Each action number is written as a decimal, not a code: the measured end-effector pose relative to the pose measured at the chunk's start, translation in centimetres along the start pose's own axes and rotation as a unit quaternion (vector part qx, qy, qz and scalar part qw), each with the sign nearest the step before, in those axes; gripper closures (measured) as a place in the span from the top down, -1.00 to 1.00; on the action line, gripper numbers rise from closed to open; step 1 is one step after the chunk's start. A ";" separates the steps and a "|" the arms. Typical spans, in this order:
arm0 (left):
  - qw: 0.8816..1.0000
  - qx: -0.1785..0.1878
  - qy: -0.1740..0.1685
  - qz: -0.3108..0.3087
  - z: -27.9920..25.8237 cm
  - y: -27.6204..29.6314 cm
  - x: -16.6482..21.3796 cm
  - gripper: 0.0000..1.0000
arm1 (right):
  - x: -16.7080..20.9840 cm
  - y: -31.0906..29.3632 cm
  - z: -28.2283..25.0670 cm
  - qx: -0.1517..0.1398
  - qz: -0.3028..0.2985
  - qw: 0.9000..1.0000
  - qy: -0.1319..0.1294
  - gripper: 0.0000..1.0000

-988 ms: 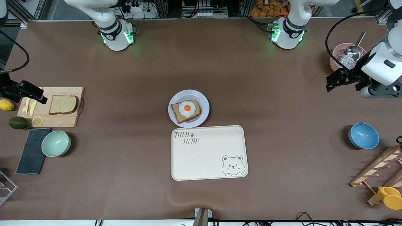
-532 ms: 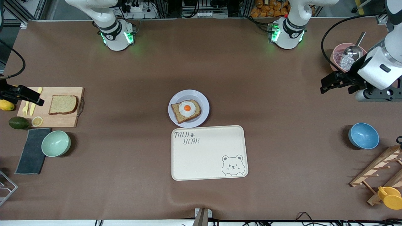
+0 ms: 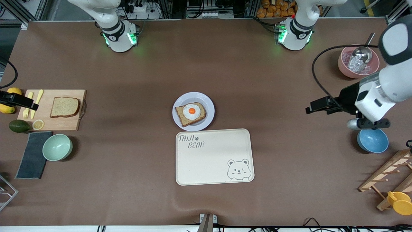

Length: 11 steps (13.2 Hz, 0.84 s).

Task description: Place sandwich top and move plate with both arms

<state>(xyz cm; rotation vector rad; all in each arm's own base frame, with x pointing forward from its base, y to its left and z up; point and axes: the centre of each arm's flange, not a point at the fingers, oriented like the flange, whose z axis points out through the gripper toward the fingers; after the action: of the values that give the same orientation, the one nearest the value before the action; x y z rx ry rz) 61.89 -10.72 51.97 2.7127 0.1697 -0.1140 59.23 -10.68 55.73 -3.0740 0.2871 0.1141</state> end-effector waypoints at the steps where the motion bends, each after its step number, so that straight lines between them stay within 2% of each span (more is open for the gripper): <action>1: 1.000 -0.023 -0.005 -0.006 1.4 -0.3 0.1 1.00 | 0.0 0.6 0.8 0.000 0.005 1.000 -0.009 1.00; 3: 0.997 -0.075 -0.019 -0.016 4.4 -1.2 -0.1 1.00 | 0.0 1.9 2.8 0.002 0.012 1.000 -0.025 1.00; 5: 0.992 -0.123 -0.039 -0.004 8.0 -2.6 -0.7 1.00 | 0.0 3.5 4.9 0.006 0.000 1.000 -0.030 1.00; 7: 0.985 -0.165 -0.042 0.012 11.5 -4.5 -1.4 1.00 | -0.1 5.6 7.2 0.025 0.009 0.999 -0.036 1.00; 9: 0.980 -0.193 -0.049 0.017 14.3 -5.5 -2.0 1.00 | -0.4 8.2 10.0 0.039 0.022 0.998 -0.041 1.00; 11: 0.977 -0.205 -0.052 0.015 16.2 -4.8 -2.4 1.00 | -0.9 10.3 11.9 0.047 0.024 0.997 -0.051 1.00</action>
<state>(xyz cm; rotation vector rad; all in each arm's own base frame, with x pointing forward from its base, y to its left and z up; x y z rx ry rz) 57.97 -13.36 35.54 2.2911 0.1072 -0.1882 55.64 -19.97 43.46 -2.9568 0.3511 0.2519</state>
